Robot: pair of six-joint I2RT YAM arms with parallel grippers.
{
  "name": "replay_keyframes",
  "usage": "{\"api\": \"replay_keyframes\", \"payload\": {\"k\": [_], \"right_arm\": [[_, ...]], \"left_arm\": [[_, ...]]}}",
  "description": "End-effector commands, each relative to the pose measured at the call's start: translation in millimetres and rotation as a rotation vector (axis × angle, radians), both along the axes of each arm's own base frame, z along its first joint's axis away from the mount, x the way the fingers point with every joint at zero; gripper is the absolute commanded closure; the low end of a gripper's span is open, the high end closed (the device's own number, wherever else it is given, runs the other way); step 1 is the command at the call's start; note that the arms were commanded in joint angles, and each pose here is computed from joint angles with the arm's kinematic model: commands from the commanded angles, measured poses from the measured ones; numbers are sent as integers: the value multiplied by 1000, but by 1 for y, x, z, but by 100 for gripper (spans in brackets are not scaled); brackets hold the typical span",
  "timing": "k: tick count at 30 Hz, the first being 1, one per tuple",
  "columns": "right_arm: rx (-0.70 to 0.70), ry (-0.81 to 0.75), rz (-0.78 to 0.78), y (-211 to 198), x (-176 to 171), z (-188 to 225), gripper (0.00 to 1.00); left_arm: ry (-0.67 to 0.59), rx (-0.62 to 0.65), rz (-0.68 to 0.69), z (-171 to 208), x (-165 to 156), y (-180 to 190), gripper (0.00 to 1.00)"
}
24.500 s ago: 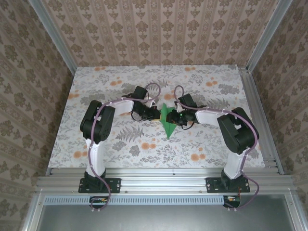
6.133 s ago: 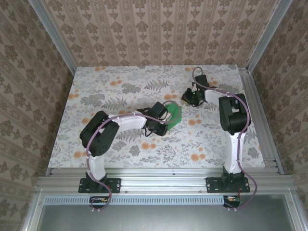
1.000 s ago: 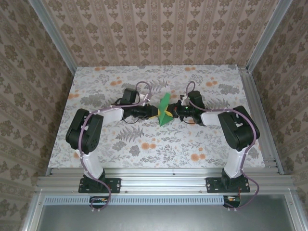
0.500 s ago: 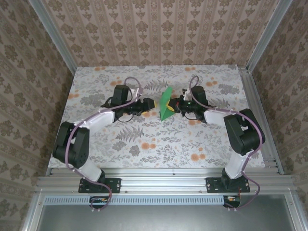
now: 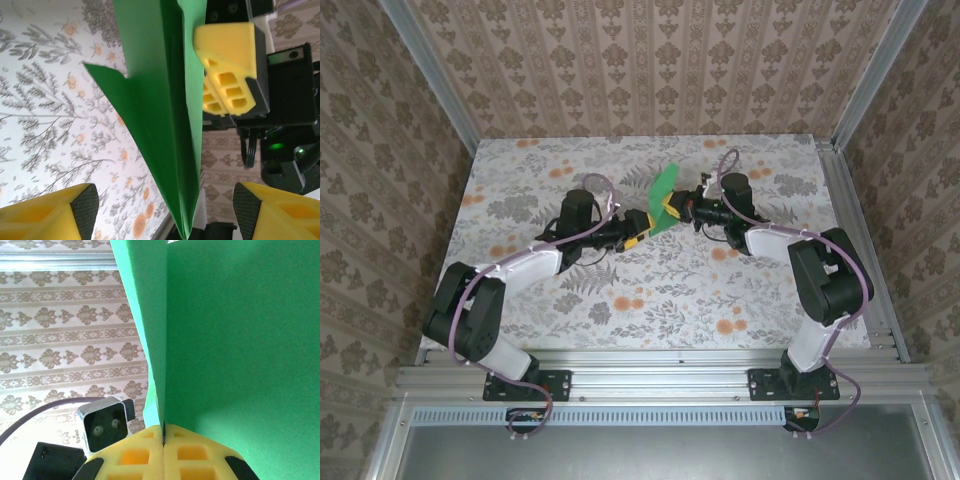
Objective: Fold a paper plane with a square sheet of paper (pick it up from the middle)
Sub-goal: Turn over the paper at the center of the table.
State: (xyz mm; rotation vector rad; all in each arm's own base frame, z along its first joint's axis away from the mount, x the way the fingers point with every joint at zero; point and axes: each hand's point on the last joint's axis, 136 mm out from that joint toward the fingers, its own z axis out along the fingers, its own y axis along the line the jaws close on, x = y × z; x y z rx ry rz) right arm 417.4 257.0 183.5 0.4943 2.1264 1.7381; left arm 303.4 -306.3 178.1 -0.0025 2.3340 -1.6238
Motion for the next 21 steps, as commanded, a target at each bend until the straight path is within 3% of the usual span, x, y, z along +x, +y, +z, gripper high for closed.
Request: {"api": "replay_keyframes", "payload": {"k": [1,11,21], "right_arm": [[51,-71,4,5,0,34,100],[82,-80,2,3,-7,42,100],[65,-55,9,3,-12,28,100]], "left_arm": [[-57,-81,-8,28,7,-10,27],[-53,-105,-47,27,12,-20,42],[-61,-132,-76,32,11,-25,69]]}}
